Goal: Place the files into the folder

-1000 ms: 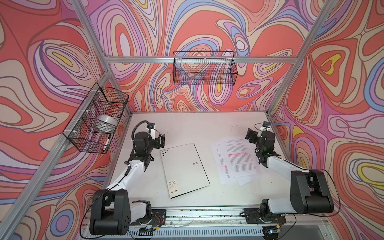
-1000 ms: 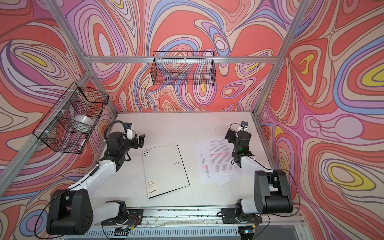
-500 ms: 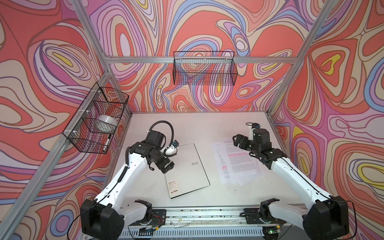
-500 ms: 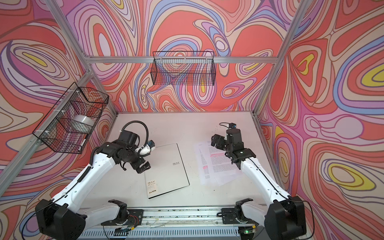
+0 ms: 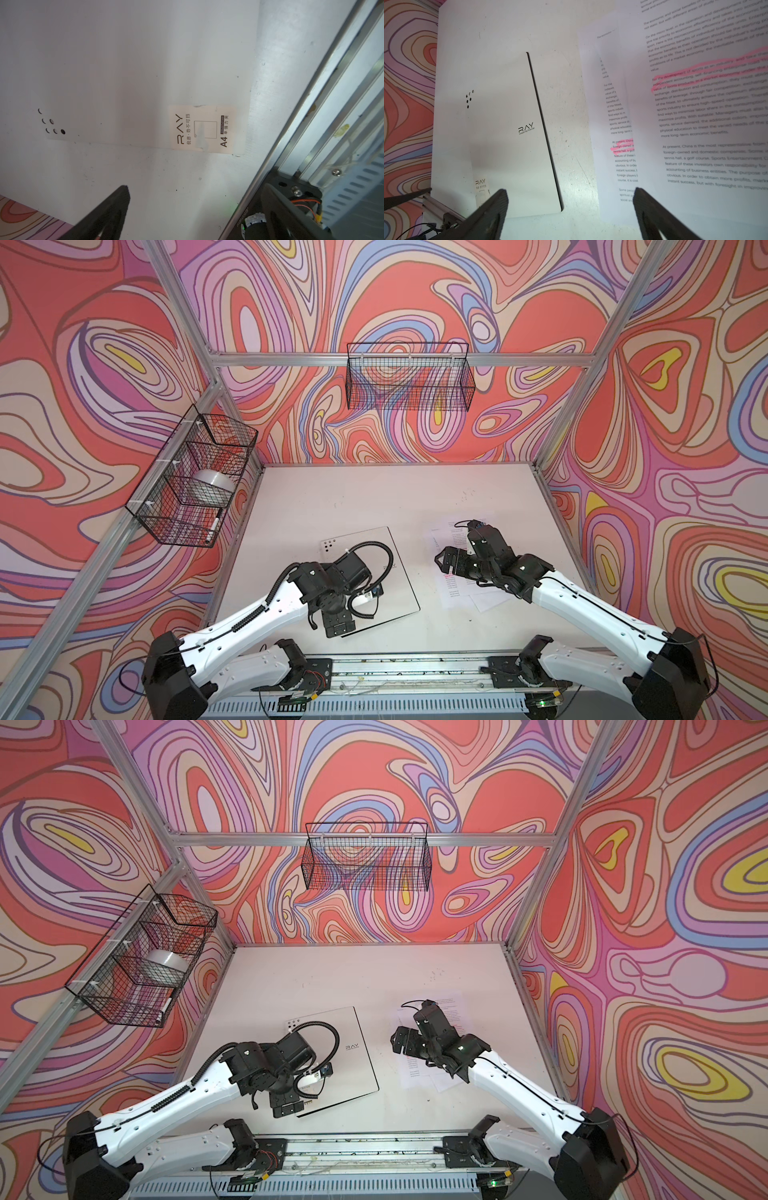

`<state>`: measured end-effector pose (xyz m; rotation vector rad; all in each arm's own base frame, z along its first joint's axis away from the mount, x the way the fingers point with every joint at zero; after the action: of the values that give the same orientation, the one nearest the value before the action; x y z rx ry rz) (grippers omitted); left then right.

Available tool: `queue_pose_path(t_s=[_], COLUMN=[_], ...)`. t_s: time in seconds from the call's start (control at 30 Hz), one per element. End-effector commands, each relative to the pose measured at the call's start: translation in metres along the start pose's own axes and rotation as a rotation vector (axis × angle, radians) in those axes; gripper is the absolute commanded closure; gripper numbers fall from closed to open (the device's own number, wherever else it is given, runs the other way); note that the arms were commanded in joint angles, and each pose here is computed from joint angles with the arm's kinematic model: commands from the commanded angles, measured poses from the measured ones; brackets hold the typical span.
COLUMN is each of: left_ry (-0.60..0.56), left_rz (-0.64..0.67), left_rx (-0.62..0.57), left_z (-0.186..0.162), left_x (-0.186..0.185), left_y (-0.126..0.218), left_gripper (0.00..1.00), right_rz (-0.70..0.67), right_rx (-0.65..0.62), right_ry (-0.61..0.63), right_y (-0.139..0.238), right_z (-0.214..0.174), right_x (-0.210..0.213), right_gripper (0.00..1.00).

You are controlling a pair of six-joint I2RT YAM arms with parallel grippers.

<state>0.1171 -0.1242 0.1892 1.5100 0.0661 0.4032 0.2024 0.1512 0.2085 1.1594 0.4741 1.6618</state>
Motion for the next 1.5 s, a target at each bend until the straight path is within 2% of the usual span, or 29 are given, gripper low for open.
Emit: queue_pose_path(t_s=[0.0,0.2,0.43,0.67,0.77,0.87,1.17,1.47], left_ry=[-0.068,-0.122,-0.191,-0.262,-0.251,-0.243,-0.218,-0.098], left_rz=[0.057,0.101,0.051,0.194,0.288,0.365,0.530,0.534], left_rx=[0.036,0.013,-0.031,0.030,0.078,0.077,-0.023,-0.001], left_z=[0.006,0.024,0.034,0.038,0.041,0.045,0.047,0.045], left_x=[-0.008,-0.015,-0.035,-0.041,-0.036,-0.030,-0.017,0.015], left_y=[-0.007,-0.026,-0.044,-0.069,-0.079,-0.082,-0.068,-0.069], left_gripper=[0.00,0.00,0.00,0.00,0.00,0.00,0.00,0.00], right_rz=[-0.035,-0.010,-0.051,-0.042,-0.035,-0.033,-0.048,-0.036], right_rx=[-0.036,-0.091,-0.140,-0.172,-0.189,-0.196,-0.191,-0.160], right_ry=[-0.039,-0.083,-0.089,-0.090,-0.082,-0.063,-0.009,-0.001], right_y=[0.002,0.019,0.040,0.050,0.053,0.055,0.044,0.025], right_z=[-0.002,-0.001,0.000,0.003,0.007,0.012,0.022,0.024], right_x=[0.004,0.004,-0.003,-0.002,0.002,0.006,0.015,0.022], right_gripper=[0.01,0.01,0.01,0.02,0.01,0.01,0.01,0.02])
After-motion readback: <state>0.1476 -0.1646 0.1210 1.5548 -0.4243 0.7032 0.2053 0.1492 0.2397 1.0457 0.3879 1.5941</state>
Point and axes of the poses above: each gripper's point midway between its finger pads, its own y axis back along the fingers, its own x axis along the line the jaws close on, z = x × y, the point moved 9 cm from there along y, back along the fingers, and after that the axes turned 2 degrees about y, right-handed, at the moved point
